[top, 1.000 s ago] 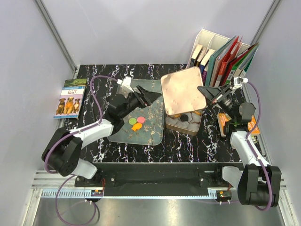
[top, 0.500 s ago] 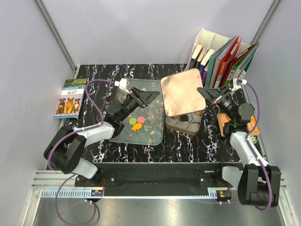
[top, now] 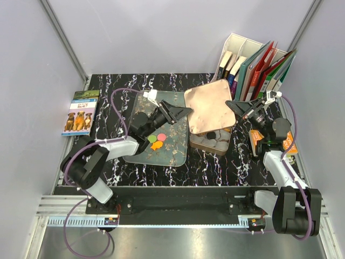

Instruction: Pack the cookies

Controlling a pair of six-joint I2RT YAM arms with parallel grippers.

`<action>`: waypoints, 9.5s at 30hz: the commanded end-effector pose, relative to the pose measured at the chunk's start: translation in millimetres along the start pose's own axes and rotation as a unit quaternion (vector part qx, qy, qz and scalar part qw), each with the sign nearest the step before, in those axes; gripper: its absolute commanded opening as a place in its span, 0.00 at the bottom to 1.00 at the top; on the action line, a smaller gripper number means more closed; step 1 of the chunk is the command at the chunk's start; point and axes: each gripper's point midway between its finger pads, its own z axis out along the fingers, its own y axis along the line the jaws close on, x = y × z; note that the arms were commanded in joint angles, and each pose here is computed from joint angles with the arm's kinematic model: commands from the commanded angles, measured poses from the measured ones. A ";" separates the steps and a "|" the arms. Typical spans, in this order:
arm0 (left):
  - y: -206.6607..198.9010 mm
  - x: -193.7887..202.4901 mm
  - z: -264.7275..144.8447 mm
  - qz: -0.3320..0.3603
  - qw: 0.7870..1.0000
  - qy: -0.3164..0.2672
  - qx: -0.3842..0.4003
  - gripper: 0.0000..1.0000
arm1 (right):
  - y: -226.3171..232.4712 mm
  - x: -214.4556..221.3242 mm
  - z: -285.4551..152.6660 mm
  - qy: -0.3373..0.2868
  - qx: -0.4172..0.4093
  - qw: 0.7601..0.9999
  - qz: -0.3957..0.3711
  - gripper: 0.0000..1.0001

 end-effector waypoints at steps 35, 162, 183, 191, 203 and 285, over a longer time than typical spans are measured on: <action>-31.2 -4.9 33.7 0.056 0.981 0.186 -0.014 0.00 | -64.6 -15.0 -43.7 -0.009 0.307 0.936 -0.169 0.37; 102.6 68.0 71.4 0.125 0.924 0.293 -0.212 0.29 | -273.4 53.9 -77.1 0.123 0.545 0.823 -0.098 1.00; 99.7 75.9 68.0 0.119 0.925 0.300 -0.201 0.30 | -258.3 7.3 -91.4 0.076 0.622 0.752 -0.206 1.00; 99.2 93.7 59.0 0.106 0.924 0.309 -0.197 0.30 | -283.0 27.5 -71.1 0.119 0.599 0.773 -0.172 1.00; 99.0 90.7 25.2 0.112 0.920 0.296 -0.231 0.43 | -317.7 63.5 -70.8 0.164 0.580 0.789 -0.121 1.00; 208.8 1.4 -6.0 0.037 0.863 0.138 -0.484 0.19 | -264.9 -93.4 -96.7 -0.121 0.719 0.656 -0.195 0.00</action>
